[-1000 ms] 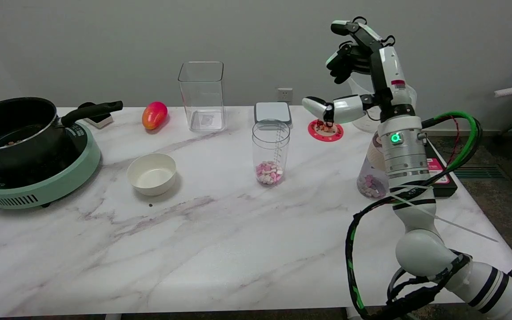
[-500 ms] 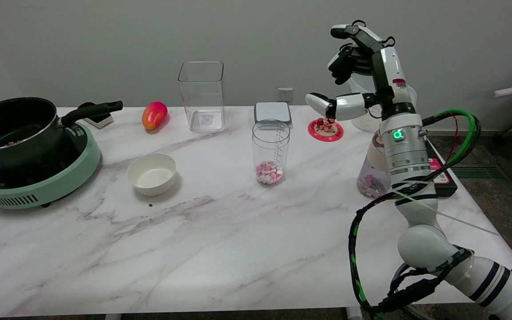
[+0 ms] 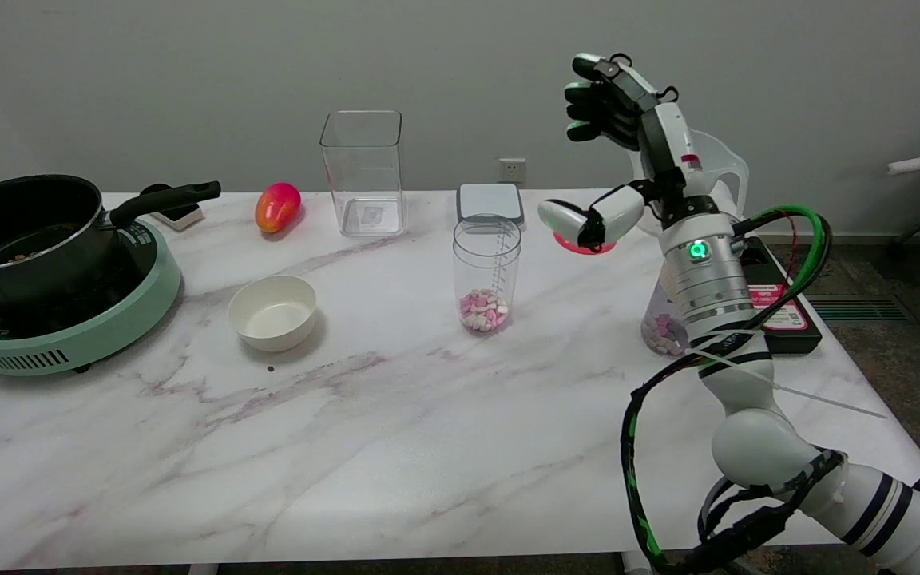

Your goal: Pick up the measuring cup.

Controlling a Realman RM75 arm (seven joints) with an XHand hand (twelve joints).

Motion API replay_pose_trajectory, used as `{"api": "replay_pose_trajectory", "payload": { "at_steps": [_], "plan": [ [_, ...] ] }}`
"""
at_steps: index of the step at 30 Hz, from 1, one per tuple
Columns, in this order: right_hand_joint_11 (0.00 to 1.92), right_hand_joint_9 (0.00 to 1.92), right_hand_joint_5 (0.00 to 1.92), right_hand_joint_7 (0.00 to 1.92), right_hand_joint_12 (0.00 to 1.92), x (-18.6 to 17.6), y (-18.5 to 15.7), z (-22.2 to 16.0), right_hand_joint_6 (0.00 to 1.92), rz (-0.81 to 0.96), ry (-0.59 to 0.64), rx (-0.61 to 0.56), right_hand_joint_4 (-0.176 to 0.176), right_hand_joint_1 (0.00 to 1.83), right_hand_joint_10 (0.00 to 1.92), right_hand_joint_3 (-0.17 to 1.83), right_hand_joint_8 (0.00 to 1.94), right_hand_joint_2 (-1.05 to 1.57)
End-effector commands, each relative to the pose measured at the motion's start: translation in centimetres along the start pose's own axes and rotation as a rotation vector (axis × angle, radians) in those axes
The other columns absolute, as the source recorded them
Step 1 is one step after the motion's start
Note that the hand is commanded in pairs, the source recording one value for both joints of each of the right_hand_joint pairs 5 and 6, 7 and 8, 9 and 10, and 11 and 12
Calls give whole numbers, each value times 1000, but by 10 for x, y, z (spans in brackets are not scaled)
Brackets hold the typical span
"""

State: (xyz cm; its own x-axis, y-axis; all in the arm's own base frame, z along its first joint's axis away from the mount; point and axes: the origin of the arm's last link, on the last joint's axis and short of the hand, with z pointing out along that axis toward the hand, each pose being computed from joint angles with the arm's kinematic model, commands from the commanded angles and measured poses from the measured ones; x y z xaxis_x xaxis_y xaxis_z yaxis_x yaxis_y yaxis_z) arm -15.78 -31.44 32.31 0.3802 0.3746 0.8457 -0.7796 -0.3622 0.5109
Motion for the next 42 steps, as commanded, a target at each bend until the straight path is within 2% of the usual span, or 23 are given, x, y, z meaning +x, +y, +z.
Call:
{"api": "replay_pose_trajectory", "payload": {
  "at_steps": [1,6,8,10,12,14,21,30,37,42],
  "plan": [
    [673,557,204,545,673,-38,7,-17,204,234,-132,-118,0,1246,557,1385,545,-458],
    [576,497,155,508,576,-50,21,-24,155,234,-139,-166,0,1211,497,1218,508,-358],
    [545,484,149,487,545,-54,26,-24,149,249,-132,-182,0,1209,484,1219,487,-367],
    [526,467,146,466,526,-58,37,-25,146,302,-120,-211,0,1192,467,1104,466,-494],
    [501,446,141,439,501,-59,46,-25,141,344,-113,-228,0,1167,446,870,439,-656],
    [463,418,128,411,463,-59,53,-24,128,357,-116,-221,0,1138,418,766,411,-778],
    [432,375,52,354,432,-62,76,-12,52,419,-121,-196,0,1098,375,553,354,-816],
    [407,378,18,371,407,-70,84,4,18,380,-114,-178,0,1104,378,585,371,-831],
    [395,386,51,394,395,-79,97,-4,51,438,-101,-222,0,1115,386,675,394,-850],
    [388,391,66,409,388,-84,106,-11,66,440,-102,-242,0,1098,391,615,409,-854]
  ]
}}
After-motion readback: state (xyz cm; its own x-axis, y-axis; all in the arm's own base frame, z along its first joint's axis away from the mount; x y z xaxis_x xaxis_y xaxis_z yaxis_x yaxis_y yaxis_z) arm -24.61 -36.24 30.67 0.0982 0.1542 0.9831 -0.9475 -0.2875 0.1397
